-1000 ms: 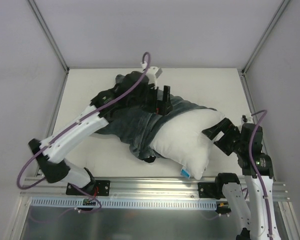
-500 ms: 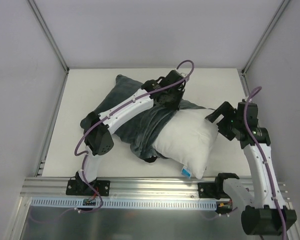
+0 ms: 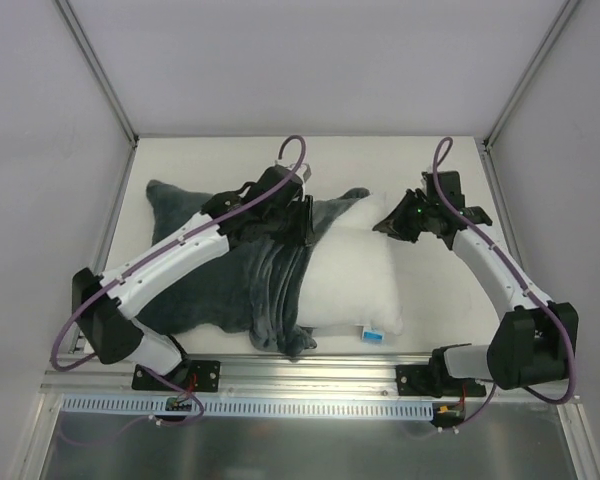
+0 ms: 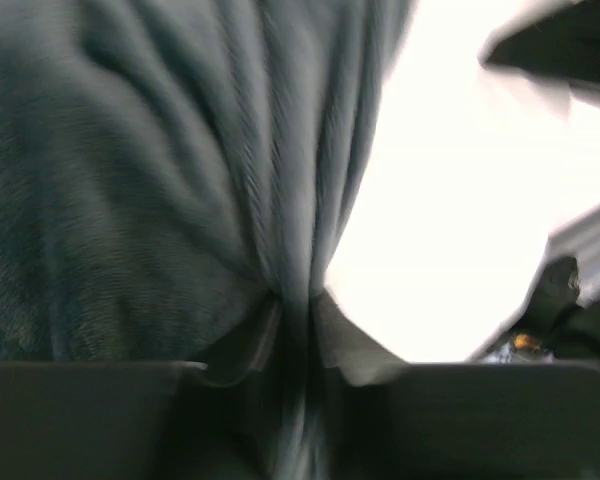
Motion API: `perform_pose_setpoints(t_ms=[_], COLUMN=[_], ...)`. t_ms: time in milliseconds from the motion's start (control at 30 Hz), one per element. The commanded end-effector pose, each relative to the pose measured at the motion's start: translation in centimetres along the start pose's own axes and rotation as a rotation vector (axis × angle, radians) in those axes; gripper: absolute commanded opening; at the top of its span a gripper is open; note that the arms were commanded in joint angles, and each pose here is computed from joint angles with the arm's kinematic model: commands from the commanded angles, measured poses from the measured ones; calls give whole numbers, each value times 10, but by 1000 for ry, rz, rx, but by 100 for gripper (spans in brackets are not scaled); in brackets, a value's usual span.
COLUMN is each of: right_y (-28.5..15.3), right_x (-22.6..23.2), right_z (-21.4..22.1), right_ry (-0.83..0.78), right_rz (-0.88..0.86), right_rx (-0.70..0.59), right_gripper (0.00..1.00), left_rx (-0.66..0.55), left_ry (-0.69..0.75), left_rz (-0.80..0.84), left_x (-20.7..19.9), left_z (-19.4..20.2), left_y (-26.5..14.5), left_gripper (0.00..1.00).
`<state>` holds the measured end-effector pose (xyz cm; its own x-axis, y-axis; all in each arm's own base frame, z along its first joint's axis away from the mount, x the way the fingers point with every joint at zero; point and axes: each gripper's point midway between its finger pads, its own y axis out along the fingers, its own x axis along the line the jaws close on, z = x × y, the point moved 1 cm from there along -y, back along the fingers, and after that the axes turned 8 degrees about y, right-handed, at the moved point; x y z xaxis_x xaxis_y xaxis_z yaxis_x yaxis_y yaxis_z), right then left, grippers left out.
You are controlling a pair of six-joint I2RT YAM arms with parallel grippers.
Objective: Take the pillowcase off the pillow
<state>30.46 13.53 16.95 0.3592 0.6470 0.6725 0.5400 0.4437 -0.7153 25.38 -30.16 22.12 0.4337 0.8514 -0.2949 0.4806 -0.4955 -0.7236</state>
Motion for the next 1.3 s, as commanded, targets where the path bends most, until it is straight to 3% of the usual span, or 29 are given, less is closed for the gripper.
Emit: perform_pose_setpoints(t_ms=[0,33,67,100,233,400,633,700,833,867,933,967,1033,1067,1267], right_y=[6,7,9,8,3,-3,-8,-9,-11,-12,-12,-11,-11,-8,-16], right_x=[30,33,36,32,31,32,30,28,24,21,15,7,-8,-24,-76], right_z=[-10,-7,3,9,35,63,71,71,69,67,64,61,54,56,40], right_ry=[-144,-163,-180,-188,-236,-323,-373,-377,-377,-375,-365,-351,-301,-279,-121], right_rz=[-45,-60,-72,-82,-139,-147,-120,-114,-105,-91,-70,-38,10,53,104], right_rx=[-85,-89,-78,-90,-107,-97,-95,-99,-119,-132,-149,-162,-172,-158,-213], right_gripper=[1,1,1,1,1,1,1,1,1,1,1,1,1,1,1], left_rx=[46,-7,-48,-71,-155,-33,105,146,217,221,218,217,211,214,230], left_ry=[13,19,19,33,28,25,61,64,52,54,56,53,44,31,-10], left_rz=[42,56,66,70,49,-25,71,37,-56,-62,-81,-90,-104,-116,-174], left_x=[-7,-12,-13,-13,-8,0,-26,-19,2,4,9,12,20,28,61], left_z=[21,6,-6,-15,-64,-84,-79,-68,-46,-44,-43,-43,-43,-43,-32], left_y=[-42,-54,-63,-68,-72,-7,65,76,87,87,83,82,74,72,54], left_gripper=[39,66,86,92,96,96,95,93,71,59,47,34,22,3,0])
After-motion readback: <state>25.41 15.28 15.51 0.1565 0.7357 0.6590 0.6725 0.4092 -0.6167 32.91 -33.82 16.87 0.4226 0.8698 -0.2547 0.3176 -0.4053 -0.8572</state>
